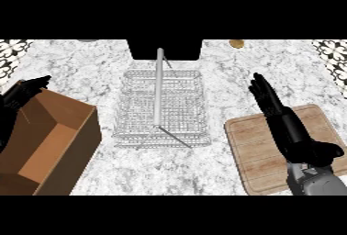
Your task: Pick the squash from the cutting board and place it in the tiered basket
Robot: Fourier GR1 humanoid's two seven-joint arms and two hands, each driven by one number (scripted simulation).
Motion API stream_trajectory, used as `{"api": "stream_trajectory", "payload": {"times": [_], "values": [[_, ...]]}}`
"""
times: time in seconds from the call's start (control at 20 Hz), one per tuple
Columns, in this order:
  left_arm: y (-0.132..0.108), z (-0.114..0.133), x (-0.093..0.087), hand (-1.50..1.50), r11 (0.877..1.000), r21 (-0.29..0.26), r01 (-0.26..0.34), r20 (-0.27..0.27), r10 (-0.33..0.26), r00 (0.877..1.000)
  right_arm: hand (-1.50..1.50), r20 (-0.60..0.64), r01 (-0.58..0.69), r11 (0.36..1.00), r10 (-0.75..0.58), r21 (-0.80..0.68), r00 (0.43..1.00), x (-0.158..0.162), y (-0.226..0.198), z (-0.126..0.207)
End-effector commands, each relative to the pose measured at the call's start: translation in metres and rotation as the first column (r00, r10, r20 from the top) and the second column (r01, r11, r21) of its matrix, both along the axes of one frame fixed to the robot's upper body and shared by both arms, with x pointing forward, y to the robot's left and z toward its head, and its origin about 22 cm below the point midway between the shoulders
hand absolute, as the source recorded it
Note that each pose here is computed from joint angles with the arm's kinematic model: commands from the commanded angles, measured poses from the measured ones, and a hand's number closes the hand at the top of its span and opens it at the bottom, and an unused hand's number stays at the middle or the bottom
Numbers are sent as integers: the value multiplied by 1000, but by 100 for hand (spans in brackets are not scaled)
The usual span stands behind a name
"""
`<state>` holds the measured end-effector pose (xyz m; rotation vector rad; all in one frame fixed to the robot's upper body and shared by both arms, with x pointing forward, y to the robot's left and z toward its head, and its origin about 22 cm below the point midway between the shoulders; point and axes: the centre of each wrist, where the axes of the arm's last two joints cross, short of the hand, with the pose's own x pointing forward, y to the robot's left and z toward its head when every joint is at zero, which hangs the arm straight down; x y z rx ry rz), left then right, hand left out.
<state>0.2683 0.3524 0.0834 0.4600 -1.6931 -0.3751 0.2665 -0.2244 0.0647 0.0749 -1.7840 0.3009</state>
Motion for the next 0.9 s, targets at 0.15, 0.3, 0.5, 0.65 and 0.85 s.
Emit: {"api": "stream_trajectory", "payload": {"times": [0.15, 0.3, 0.5, 0.65, 0.85], "values": [[-8, -70, -41, 0, 968, -166, -189, -229, 149, 962, 150, 232, 518, 852, -490, -77, 840, -1, -93, 34], [5, -71, -54, 0, 951, -190, -243, -277, 186, 943, 150, 166, 813, 535, -801, -231, 575, -25, -171, 13], [-11, -89, -80, 0, 912, -276, -304, -363, 194, 911, -150, 45, 957, 240, -971, 162, 236, -33, -170, 10], [-27, -98, -86, 0, 899, -304, -317, -372, 194, 908, -150, 93, 958, 199, -979, 209, 183, -45, -162, 5], [-40, -98, -82, 0, 906, -299, -299, -361, 182, 915, -150, 84, 951, 282, -958, 129, 273, -61, -150, -1]]}}
